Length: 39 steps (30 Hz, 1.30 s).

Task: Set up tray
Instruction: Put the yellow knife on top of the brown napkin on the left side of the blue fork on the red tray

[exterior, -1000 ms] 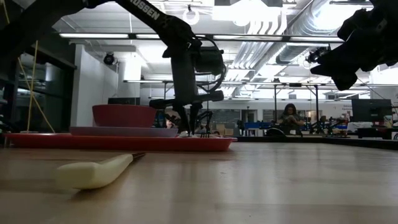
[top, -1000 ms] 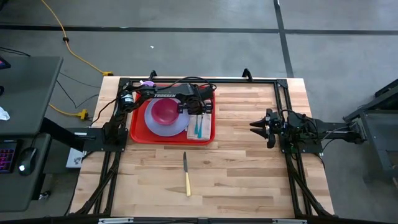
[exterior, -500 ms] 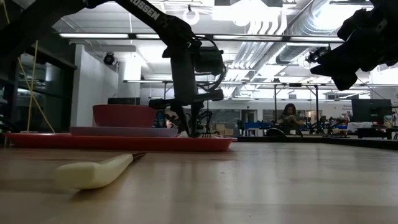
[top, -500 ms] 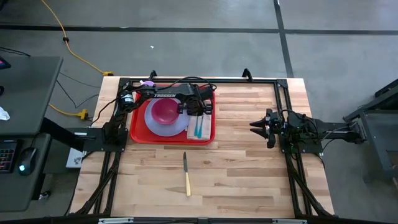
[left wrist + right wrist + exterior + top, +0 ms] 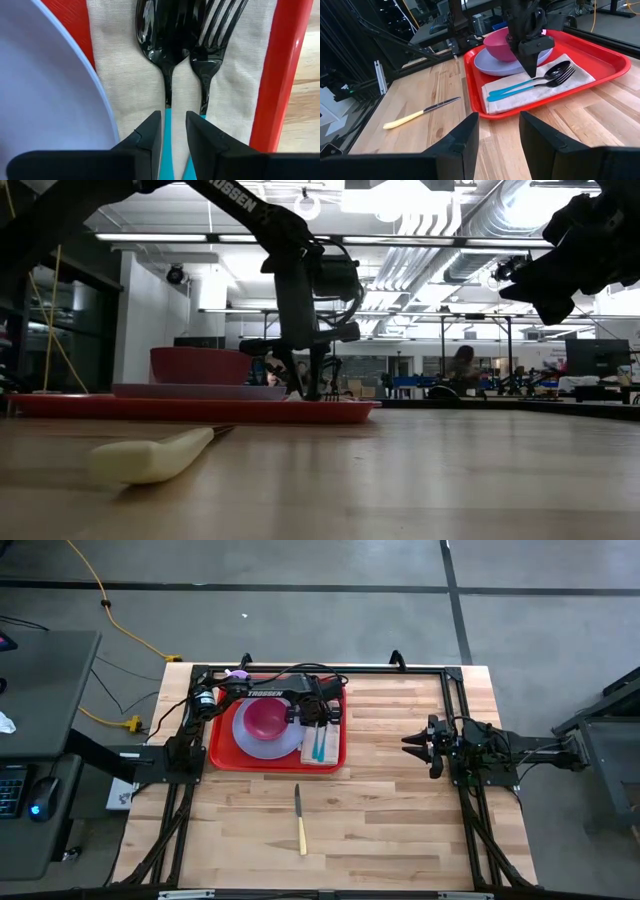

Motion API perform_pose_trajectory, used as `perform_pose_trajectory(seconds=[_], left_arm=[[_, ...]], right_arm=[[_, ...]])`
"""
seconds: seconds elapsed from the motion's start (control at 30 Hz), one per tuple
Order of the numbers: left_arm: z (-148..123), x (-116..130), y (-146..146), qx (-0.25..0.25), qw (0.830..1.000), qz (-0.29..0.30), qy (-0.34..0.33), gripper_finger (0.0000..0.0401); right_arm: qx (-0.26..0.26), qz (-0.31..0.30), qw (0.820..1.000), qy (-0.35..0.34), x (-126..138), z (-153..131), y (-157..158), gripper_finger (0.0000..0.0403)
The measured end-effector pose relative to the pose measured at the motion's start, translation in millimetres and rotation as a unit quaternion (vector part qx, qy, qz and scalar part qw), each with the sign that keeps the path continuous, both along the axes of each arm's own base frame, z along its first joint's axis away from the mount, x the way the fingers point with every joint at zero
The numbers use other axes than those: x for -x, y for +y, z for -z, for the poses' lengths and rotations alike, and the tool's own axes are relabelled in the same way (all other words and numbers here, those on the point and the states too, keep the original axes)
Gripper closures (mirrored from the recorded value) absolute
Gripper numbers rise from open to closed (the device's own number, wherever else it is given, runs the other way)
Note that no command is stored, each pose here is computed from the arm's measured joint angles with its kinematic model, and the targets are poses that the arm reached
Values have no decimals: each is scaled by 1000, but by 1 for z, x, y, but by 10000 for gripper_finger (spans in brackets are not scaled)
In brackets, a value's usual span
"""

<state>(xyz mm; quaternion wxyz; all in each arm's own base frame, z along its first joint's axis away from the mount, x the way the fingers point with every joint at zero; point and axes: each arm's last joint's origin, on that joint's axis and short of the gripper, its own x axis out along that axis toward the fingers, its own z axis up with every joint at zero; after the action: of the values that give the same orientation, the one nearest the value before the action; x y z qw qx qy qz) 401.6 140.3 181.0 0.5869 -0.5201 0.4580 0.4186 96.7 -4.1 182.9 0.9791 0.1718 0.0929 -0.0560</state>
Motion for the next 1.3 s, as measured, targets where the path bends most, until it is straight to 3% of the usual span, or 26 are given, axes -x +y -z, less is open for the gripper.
perform_pose_trajectory(seconds=[0.27,0.67,0.9,1.1,1.3], left_arm=[[-24,-5,2,-12,1000,3,-3,282],[-90,-5,-6,-55,998,30,18,283],[-113,-3,-42,-78,991,92,63,283],[-117,-1,-86,-136,973,137,123,286],[-128,5,-122,-166,964,168,124,286]], right_arm=[[5,-3,1000,1,0,0,0,285],[-2,-6,1000,0,0,0,0,284],[-34,6,999,-3,0,0,0,285],[-34,7,999,-3,0,0,0,285],[-44,9,999,-4,0,0,0,284]])
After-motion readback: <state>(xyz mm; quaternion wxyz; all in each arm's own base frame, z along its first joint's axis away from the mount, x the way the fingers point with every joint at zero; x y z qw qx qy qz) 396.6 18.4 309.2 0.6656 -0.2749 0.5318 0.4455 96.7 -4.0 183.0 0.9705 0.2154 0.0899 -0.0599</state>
